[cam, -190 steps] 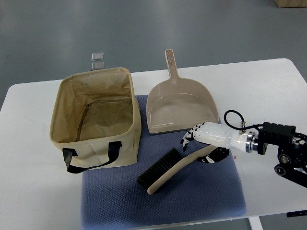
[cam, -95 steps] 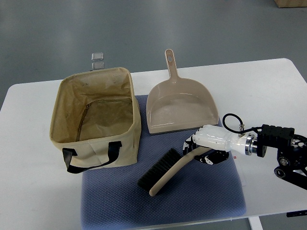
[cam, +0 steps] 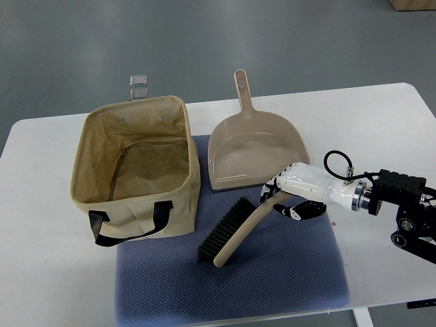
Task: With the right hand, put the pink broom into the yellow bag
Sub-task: 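Close the right hand around the brush handle, then lift the brush with the right hand and carry it over the bag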
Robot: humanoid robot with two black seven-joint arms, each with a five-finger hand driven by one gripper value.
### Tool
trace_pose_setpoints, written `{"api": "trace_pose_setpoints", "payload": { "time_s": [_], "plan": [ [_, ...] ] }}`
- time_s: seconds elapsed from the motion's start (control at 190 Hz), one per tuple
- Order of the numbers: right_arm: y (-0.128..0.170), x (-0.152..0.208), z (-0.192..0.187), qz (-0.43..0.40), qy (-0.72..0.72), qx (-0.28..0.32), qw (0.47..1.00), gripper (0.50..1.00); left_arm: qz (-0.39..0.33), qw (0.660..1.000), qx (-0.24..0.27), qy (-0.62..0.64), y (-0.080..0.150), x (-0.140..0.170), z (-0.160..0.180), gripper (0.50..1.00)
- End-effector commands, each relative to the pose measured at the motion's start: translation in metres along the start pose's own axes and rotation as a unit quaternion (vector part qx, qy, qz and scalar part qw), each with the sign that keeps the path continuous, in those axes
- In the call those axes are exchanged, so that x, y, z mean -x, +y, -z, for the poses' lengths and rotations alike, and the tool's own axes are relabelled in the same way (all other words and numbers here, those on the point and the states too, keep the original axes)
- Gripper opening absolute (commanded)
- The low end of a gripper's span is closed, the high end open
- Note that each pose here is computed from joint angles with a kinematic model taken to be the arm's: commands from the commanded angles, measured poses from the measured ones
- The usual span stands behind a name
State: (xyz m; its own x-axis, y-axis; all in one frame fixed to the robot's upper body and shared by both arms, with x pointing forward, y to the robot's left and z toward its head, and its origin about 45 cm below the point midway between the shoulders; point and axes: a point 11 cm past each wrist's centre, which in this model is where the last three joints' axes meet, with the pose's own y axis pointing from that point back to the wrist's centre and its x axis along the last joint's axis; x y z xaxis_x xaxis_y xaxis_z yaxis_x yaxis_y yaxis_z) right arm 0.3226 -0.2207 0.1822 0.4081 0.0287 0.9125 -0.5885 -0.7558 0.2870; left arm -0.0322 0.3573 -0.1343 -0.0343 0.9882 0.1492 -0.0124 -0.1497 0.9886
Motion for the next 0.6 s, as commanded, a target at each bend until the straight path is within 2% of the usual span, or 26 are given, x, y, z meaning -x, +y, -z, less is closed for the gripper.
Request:
{"api": "trace_pose_setpoints", "payload": {
  "time_s": [0.0,0.252,0.593],
  "plan": [
    [0.008,-0.018,-0.011,-0.029,0.011,0.015,0.999,0.5,-0.001,1.0,0.001,-0.001,0.0,0.0,0.0,1.0],
    [0.034,-0.052,-0.035,-0.073,0.042,0.045,0.995,0.5,0.0,1.0,0.0,0.0,0.0,0.0,0.0,1.0],
    [0.057,-0.12,-0.055,-0.142,0.072,0.075,0.984,0.5,0.0,1.0,0.0,0.0,0.0,0.0,0.0,1.0]
  ]
}}
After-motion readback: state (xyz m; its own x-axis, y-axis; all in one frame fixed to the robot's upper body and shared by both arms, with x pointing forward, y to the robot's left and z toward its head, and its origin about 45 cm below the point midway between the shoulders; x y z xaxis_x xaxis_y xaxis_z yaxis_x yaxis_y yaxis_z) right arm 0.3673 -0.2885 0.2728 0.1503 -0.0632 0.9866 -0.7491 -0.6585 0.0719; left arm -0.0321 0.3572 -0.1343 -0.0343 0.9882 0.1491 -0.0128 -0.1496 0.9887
